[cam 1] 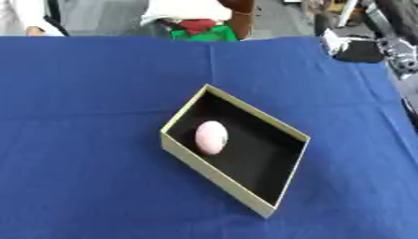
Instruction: Pick up objects on the table and place them in the box.
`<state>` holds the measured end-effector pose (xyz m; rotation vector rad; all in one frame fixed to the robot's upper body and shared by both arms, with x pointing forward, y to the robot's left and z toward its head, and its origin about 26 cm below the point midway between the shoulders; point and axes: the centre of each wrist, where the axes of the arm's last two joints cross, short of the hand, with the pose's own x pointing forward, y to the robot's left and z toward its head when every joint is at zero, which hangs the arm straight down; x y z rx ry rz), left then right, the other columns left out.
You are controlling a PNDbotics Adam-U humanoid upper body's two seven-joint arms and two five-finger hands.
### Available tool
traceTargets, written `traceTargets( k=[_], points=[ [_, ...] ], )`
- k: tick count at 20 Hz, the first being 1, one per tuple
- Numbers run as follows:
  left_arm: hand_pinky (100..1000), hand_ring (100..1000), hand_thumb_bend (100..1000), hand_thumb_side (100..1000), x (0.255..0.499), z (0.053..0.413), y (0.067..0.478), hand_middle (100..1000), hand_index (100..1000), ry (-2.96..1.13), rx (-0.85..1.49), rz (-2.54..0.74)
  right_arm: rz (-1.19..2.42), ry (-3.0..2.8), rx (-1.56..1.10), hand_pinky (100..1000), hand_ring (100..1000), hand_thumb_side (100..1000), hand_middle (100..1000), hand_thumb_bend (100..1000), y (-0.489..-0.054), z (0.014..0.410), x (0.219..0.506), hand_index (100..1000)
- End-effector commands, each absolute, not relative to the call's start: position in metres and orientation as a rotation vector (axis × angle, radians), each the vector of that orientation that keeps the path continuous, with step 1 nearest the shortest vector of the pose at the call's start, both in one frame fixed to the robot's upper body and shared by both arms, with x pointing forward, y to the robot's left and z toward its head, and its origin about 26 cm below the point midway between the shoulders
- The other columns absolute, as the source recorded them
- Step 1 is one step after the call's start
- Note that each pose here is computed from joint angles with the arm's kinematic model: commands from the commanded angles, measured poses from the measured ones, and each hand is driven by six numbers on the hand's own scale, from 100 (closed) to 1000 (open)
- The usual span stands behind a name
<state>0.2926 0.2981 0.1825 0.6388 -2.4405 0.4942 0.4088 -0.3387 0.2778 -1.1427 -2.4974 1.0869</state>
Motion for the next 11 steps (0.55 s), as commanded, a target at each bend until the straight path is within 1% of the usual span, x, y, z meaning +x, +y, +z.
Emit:
traceTargets(
  k=[1,2,3,4,5,8,11],
  points=[
    [740,632,545,929,0.291,0.190,0.300,699,690,-2.471,0.654,0.502,0.885,-2.505,-1.132,663,753,846,732,100,-0.348,0.296,0.399,858],
    [740,632,546,929,0.291,0.190,0.300,699,690,-2.471,0.655,0.504,0.817,-2.501,-1.104,647,749,875,732,100,-0.351,0.296,0.397,865],
    [740,632,546,929,0.291,0.190,0.300,699,690,-2.472,0.656,0.506,0.756,-2.496,-1.076,646,748,879,732,100,-0.353,0.296,0.395,866],
    [740,631,545,929,0.291,0.190,0.301,699,690,-2.471,0.658,0.508,0.695,-2.487,-1.048,634,745,916,733,100,-0.357,0.295,0.394,873],
    [740,631,545,929,0.291,0.190,0.301,699,690,-2.470,0.659,0.509,0.640,-2.476,-1.025,631,745,926,734,100,-0.360,0.294,0.393,875],
    [740,630,545,929,0.291,0.190,0.301,699,690,-2.471,0.662,0.514,0.509,-2.436,-0.986,616,747,1000,742,100,-0.370,0.292,0.390,887],
    [740,629,545,929,0.291,0.190,0.301,699,690,-2.471,0.663,0.517,0.380,-2.376,-0.908,601,747,1000,741,100,-0.378,0.283,0.392,897]
  ],
)
